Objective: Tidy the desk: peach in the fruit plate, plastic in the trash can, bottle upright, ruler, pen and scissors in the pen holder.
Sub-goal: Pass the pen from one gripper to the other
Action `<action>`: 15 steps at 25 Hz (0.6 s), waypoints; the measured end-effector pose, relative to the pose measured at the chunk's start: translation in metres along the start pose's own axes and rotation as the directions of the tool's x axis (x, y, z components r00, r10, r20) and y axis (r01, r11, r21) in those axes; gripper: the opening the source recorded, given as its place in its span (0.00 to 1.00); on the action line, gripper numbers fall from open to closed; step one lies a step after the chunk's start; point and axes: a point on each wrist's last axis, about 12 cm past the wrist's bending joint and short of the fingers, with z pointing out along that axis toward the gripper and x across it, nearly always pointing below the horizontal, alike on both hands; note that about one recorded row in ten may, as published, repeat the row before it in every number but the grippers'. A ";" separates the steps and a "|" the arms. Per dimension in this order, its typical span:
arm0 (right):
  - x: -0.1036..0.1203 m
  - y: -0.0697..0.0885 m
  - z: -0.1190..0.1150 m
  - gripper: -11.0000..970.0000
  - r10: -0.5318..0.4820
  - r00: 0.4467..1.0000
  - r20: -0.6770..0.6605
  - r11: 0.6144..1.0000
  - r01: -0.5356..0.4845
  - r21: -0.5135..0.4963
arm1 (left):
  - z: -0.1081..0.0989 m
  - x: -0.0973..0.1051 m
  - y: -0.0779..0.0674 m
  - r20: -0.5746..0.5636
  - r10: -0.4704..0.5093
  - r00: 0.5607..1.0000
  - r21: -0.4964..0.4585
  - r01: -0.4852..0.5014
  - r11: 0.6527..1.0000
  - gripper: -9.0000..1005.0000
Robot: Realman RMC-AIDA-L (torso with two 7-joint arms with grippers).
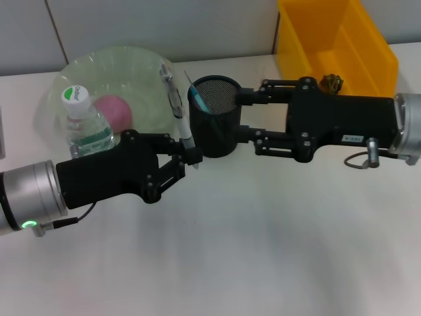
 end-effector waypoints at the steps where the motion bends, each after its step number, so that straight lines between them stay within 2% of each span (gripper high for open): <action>1: -0.003 -0.001 0.005 0.60 -0.009 1.000 0.002 1.000 0.009 -0.021 | 0.001 -0.001 0.000 -0.003 0.001 1.000 0.004 -0.001 1.000 0.18; 9: -0.008 -0.001 0.024 0.60 -0.031 0.999 -0.011 0.995 0.030 -0.091 | 0.004 -0.004 -0.001 -0.008 0.012 1.000 0.023 -0.012 1.000 0.18; 15: -0.010 -0.003 0.030 0.59 -0.032 0.999 -0.009 0.994 0.031 -0.102 | 0.006 -0.005 -0.003 -0.015 0.026 1.000 0.045 -0.026 0.999 0.19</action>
